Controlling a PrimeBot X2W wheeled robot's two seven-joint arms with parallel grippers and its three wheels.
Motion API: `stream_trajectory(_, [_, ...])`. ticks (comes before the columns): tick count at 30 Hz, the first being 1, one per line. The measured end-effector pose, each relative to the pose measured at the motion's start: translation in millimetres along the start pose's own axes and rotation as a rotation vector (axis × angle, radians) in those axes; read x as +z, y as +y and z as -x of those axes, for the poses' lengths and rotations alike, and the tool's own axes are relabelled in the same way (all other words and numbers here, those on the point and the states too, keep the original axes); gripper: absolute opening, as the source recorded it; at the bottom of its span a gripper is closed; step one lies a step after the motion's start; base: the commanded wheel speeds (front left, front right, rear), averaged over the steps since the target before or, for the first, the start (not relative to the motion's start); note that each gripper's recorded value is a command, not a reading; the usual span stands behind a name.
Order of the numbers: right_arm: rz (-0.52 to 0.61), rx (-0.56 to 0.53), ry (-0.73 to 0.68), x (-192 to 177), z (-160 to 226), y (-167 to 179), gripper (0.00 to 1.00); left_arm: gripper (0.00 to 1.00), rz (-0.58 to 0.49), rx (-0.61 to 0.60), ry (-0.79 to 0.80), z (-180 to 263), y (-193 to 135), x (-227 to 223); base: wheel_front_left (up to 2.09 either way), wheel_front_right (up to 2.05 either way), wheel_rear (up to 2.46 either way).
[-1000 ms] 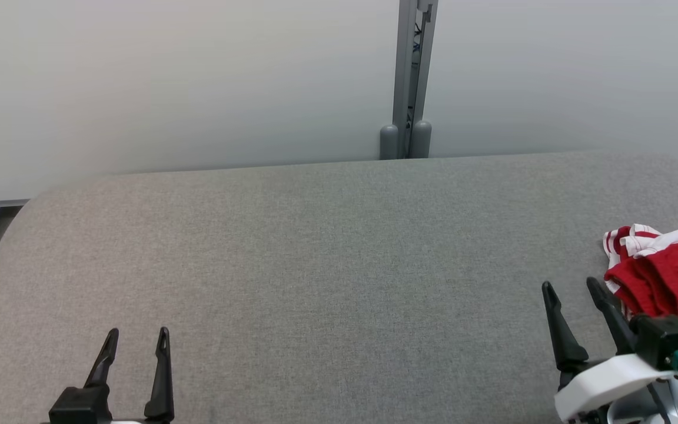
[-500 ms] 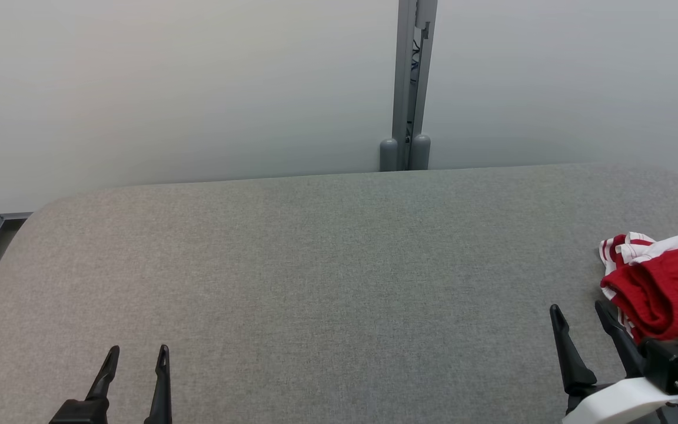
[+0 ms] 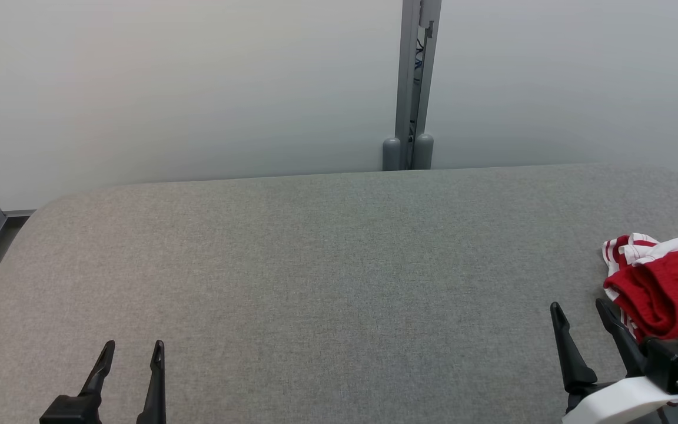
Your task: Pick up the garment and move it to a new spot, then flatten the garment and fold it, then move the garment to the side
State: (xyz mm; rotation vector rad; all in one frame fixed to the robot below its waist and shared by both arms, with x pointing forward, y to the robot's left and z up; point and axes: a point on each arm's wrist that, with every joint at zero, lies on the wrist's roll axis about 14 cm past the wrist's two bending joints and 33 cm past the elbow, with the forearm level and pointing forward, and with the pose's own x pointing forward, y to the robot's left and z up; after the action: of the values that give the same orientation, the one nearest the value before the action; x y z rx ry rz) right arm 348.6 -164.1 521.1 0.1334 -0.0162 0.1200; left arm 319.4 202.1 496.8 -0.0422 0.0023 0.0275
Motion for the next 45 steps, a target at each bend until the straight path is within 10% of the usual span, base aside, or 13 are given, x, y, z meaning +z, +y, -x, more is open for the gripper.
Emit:
stream_trajectory(17, [0.002, -0.005, -0.004, 1.3, -0.3, -1.0, 1.00, 1.00, -0.001, 0.004, -0.010, -0.5, 1.8, 0.5, 0.00, 0.00, 0.00])
stream_trajectory(18, [0.002, -0.005, -0.004, 1.3, -0.3, -1.0, 0.00, 0.00, -0.001, 0.004, -0.010, -0.5, 1.8, 0.5, 0.00, 0.00, 0.00])
stream_trajectory(45, [-0.411, -0.064, 0.042, -17.6, -2.8, -13.0, 0.00, 0.00, 0.426, 0.070, 0.144, -9.9, 3.0, -28.0, 0.00, 0.00, 0.00])
